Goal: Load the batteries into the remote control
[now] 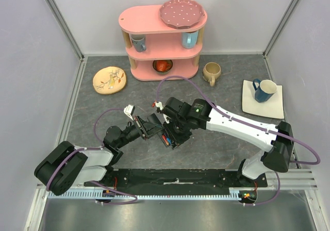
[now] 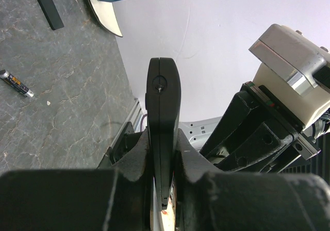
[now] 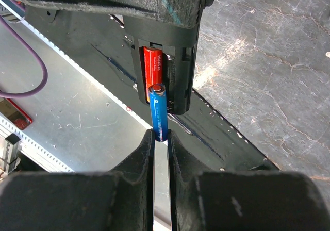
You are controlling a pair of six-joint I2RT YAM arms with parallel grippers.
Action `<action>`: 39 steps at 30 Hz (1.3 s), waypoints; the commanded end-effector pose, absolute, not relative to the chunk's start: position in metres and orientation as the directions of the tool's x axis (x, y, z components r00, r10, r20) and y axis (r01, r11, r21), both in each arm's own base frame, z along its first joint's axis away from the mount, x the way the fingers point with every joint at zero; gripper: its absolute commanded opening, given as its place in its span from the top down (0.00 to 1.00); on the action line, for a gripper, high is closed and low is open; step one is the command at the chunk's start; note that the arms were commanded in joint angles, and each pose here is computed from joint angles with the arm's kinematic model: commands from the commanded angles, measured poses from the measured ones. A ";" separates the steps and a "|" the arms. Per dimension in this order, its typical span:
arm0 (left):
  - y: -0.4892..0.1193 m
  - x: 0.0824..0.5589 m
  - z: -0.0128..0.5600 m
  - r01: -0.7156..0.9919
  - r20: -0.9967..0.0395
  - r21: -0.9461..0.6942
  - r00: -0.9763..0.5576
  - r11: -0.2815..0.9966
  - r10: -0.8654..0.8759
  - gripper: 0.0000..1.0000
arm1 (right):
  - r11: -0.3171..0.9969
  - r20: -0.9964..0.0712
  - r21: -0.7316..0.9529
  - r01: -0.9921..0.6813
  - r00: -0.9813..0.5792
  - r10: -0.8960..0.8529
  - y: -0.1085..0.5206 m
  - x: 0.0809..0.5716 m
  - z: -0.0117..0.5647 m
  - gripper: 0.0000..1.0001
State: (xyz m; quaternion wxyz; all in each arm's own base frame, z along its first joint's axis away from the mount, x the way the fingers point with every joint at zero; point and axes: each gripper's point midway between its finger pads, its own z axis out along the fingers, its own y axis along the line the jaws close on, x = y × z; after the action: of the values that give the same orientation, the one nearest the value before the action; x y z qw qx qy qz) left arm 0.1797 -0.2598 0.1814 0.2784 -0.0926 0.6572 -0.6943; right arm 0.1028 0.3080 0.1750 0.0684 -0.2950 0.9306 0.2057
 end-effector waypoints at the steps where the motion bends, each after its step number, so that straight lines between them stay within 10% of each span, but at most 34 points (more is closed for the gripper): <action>1: -0.259 0.177 0.218 0.381 -0.291 -0.922 -0.796 -0.066 -0.530 0.98 | 0.724 -0.260 0.373 -0.581 -0.814 -0.519 0.315 0.103 0.185 0.98; 39: -0.259 0.169 0.215 0.386 -0.304 -0.921 -0.803 -0.058 -0.513 0.98 | 0.726 -0.265 0.368 -0.581 -0.814 -0.517 0.319 0.117 0.183 0.77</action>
State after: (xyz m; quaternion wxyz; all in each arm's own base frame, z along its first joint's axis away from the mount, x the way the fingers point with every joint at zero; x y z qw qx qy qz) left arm 0.1751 -0.2603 0.1866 0.2805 -0.0832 0.6535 -0.6981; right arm 0.1109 0.3135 0.1733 0.0604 -0.2920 0.9307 0.2118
